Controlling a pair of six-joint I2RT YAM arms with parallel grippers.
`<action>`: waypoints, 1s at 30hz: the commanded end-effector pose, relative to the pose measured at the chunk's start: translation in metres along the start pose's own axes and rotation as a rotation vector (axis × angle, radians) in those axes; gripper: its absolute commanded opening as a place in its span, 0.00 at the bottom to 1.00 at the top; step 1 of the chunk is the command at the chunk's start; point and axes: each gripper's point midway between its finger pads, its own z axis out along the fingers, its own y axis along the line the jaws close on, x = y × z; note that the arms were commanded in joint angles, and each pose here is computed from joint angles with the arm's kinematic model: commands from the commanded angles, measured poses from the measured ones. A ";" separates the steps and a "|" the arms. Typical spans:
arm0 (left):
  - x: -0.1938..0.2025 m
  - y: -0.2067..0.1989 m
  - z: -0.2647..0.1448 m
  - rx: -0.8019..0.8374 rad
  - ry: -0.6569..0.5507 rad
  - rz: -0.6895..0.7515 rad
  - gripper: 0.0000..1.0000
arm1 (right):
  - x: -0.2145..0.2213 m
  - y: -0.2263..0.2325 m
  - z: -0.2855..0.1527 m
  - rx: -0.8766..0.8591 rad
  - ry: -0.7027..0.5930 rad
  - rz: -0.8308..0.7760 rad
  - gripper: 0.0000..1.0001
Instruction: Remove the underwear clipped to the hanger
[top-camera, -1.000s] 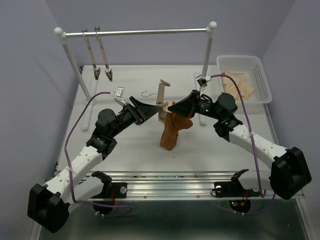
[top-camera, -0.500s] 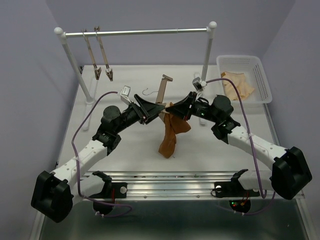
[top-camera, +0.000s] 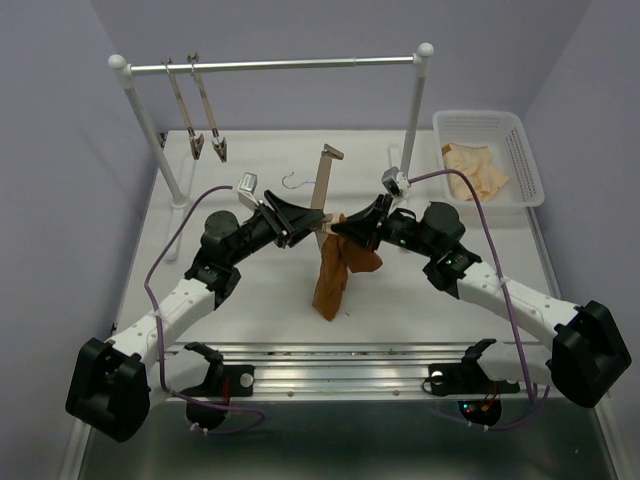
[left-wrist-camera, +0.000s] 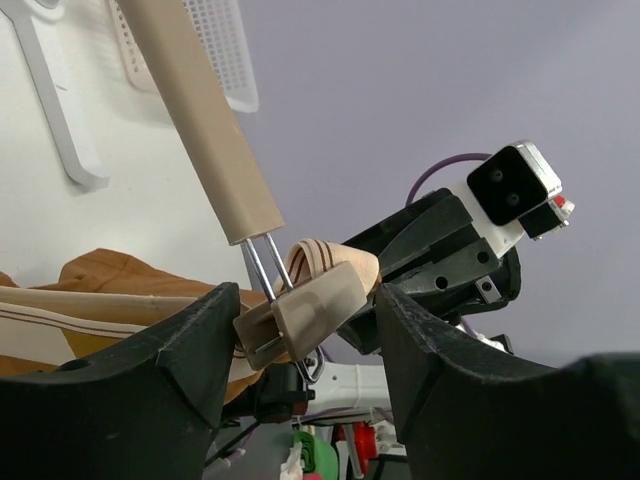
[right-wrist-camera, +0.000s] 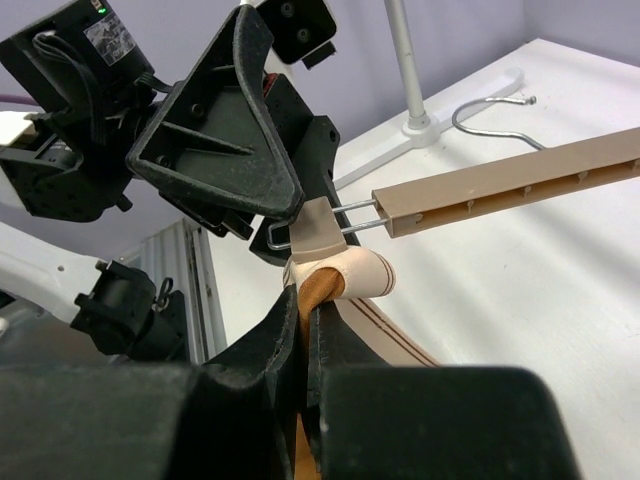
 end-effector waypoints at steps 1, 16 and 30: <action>-0.005 -0.032 -0.005 0.126 -0.008 0.053 0.64 | -0.001 0.004 -0.002 -0.003 -0.007 -0.063 0.01; -0.006 -0.045 -0.008 0.184 -0.003 0.063 0.43 | 0.016 -0.018 0.004 0.099 0.041 -0.066 0.01; -0.010 -0.057 -0.017 0.275 -0.056 0.082 0.00 | 0.015 -0.042 0.000 0.252 0.019 -0.048 0.01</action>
